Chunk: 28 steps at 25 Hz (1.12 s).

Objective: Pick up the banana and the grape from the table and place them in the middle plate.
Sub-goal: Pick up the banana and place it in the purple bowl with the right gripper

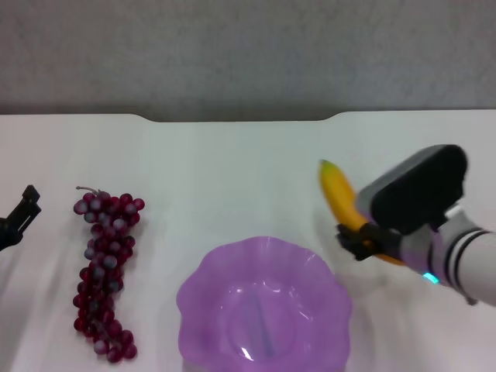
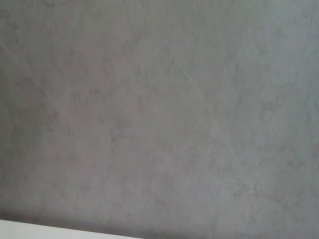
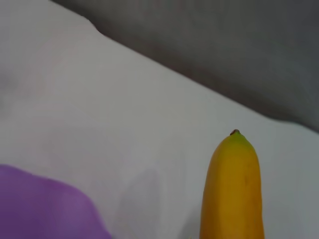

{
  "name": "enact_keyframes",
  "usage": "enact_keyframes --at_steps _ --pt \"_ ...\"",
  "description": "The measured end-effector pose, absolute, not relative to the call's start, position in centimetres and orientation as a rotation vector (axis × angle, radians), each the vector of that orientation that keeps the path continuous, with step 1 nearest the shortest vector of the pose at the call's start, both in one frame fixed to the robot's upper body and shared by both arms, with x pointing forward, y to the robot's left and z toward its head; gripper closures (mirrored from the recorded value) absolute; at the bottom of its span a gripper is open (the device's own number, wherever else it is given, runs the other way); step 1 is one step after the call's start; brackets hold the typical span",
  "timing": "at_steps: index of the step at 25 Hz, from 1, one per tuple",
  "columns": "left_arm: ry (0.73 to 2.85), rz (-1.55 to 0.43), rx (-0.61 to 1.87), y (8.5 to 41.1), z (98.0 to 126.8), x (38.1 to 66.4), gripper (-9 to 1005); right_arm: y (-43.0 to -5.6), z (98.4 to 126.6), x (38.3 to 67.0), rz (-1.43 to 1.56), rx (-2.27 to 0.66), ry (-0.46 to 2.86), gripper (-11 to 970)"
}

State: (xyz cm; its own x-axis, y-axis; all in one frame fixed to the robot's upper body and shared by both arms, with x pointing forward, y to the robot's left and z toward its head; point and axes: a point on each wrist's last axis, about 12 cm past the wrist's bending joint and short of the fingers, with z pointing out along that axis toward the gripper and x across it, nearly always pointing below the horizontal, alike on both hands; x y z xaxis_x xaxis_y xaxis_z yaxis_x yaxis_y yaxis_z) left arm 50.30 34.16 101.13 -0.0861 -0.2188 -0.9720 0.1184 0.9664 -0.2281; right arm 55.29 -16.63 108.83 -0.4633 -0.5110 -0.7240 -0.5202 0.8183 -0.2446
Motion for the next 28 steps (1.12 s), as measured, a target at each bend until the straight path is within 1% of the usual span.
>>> enact_keyframes --at_steps 3,7,12,19,28 --pt "1.631 -0.282 -0.075 34.1 101.2 50.5 105 -14.6 109.0 54.5 0.054 -0.838 2.104 433" --pt "1.626 -0.282 -0.073 34.1 101.3 50.6 105 -11.9 108.5 53.7 0.107 -0.959 2.046 429" --pt "1.626 -0.283 -0.072 34.1 101.4 50.6 106 -9.7 108.0 52.9 0.199 -1.035 2.005 423" --pt "1.626 -0.284 -0.072 34.0 101.3 50.6 106 -7.8 107.4 50.9 0.248 -1.152 1.952 414" --pt "1.623 -0.285 -0.071 34.0 101.4 50.7 105 -7.6 106.9 50.3 0.242 -1.203 1.922 404"
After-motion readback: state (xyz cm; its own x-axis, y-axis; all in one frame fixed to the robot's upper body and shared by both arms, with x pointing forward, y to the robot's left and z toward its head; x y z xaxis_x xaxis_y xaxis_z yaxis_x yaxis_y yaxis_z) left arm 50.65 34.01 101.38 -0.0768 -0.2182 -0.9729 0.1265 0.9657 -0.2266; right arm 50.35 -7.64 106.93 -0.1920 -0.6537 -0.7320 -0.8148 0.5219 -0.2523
